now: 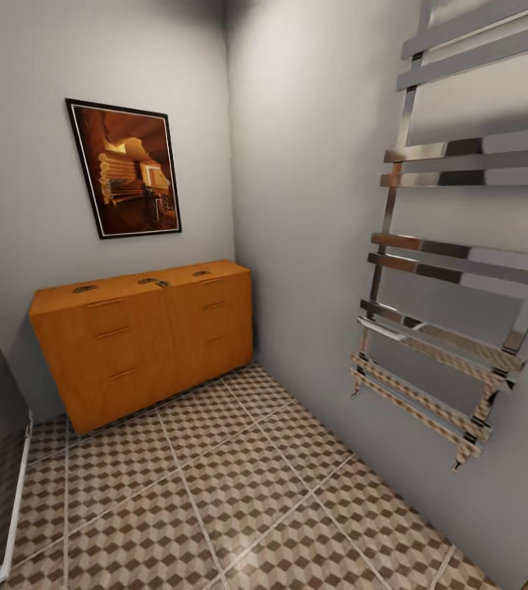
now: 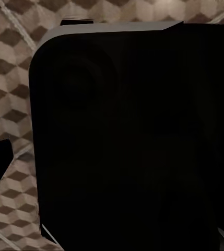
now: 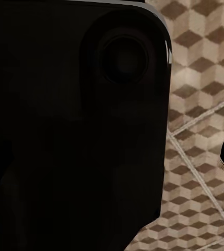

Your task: Take the four mousetraps from the cabinet in the bathroom and place them on the bathroom floor. Make sure all four end up on the same floor surface, and ensure that at least two of them are either under or directly next to the same bathroom sink.

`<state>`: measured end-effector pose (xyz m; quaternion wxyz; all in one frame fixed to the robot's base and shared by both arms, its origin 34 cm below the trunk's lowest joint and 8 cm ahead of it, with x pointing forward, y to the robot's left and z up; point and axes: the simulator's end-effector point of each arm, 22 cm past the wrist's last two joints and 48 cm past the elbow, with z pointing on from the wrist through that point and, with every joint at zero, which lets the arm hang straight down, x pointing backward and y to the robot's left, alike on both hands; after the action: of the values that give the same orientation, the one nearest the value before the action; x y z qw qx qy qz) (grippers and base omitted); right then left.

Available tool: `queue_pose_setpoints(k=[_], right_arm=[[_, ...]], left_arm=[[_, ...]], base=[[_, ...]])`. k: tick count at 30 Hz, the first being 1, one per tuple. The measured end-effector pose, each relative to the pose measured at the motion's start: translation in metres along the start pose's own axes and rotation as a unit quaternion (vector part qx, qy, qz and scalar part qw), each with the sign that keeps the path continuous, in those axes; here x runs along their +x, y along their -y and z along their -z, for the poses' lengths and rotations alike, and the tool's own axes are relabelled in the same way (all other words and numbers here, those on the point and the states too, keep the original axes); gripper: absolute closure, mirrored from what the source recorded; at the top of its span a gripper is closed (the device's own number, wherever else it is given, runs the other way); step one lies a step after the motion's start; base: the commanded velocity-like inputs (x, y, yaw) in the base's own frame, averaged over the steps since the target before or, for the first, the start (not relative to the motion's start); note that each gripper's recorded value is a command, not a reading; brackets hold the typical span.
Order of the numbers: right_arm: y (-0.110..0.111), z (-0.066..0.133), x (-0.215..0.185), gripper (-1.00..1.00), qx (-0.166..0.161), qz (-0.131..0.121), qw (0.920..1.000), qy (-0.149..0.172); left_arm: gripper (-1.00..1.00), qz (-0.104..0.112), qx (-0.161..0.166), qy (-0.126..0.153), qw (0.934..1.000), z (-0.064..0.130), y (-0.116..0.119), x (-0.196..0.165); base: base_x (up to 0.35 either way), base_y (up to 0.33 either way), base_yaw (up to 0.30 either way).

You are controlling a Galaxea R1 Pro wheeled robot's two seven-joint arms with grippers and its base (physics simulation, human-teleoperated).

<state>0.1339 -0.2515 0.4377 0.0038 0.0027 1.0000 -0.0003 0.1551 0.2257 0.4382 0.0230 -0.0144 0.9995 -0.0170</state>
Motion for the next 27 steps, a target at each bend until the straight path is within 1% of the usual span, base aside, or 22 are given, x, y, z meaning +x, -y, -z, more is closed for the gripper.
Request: queue_pose_setpoints(k=[27], right_arm=[[-0.0003, 0.0, 0.0002, -1.0, 0.0, 0.001, 1.0, 0.0]], left_arm=[[-1.0, 0.0, -0.002, 0.0, 1.0, 0.0, -0.0016, 0.0]], base=[[0.0, 0.0, 0.296]])
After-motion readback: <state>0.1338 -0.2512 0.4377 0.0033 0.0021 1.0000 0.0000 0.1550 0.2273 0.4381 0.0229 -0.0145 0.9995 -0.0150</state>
